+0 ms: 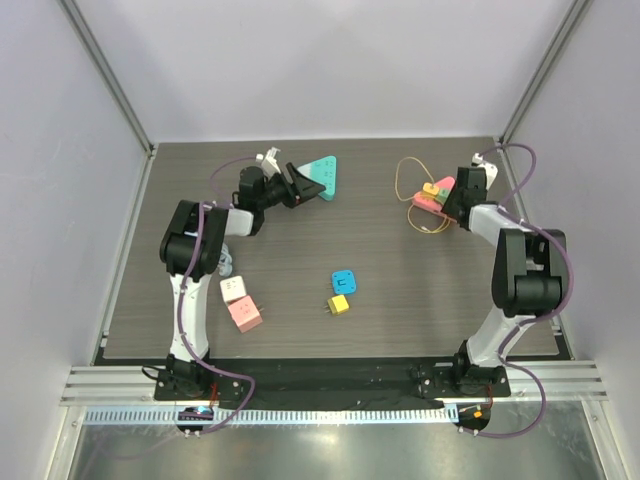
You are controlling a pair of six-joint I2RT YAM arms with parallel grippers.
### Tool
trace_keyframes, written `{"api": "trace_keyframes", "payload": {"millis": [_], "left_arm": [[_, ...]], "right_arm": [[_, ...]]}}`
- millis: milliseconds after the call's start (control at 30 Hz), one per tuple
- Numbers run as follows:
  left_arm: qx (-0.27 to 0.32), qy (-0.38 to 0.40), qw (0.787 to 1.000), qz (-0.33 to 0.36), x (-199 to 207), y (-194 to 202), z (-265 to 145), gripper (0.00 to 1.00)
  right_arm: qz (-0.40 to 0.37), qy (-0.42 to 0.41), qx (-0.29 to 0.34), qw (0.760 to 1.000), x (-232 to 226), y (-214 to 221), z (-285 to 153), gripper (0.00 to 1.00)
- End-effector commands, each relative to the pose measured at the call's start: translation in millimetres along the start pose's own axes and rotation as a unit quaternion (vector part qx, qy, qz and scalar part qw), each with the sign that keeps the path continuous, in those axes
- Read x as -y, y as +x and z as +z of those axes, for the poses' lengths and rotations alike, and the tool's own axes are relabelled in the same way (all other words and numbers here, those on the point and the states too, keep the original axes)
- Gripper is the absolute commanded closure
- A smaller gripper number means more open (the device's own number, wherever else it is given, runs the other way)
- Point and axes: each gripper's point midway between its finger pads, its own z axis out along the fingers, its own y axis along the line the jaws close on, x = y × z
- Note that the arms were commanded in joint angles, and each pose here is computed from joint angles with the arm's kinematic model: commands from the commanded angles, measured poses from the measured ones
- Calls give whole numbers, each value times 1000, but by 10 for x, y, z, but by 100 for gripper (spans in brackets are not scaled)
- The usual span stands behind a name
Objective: Pull the plug off the socket
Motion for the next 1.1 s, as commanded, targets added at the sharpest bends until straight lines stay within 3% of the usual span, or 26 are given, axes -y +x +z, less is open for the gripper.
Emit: {"api": "trace_keyframes", "payload": {"millis": [0,533,633,667,767,900,933,1000,1033,1067], "left_arm": [[6,20,1000,22,117,-22,-30,33],[-51,-56,988,136,292,636,59,34],[-49,-83,983,159,277,664,-11,34],[-56,-89,981,161,279,722,-24,34],[-68,-97,977,179,322,907,-158,34],[-68,-113,975,180,482,1107,-446,34],[-56,-113,974,188,652,1107,-511,34],[-75,-140,971,181,607,1322,-663,33],[-82,-137,970,182,702,1435,-683,32],[-87,-149,969,175,735,1500,-746,31]], "right_arm": [[28,12,-3,1000,20,117,-251,78],[27,-3,-28,999,30,606,-984,69],[24,-11,-38,999,-17,674,-1018,60],[25,-17,-41,999,-48,680,-1028,50],[23,-39,-53,998,-135,711,-1073,33],[19,-46,-58,997,-130,762,-1143,20],[21,-52,-48,997,-134,713,-1198,19],[25,-59,-42,997,-122,713,-1265,17],[29,-62,-37,997,-120,684,-1298,8],[34,-71,-23,997,-132,606,-1381,7]]}}
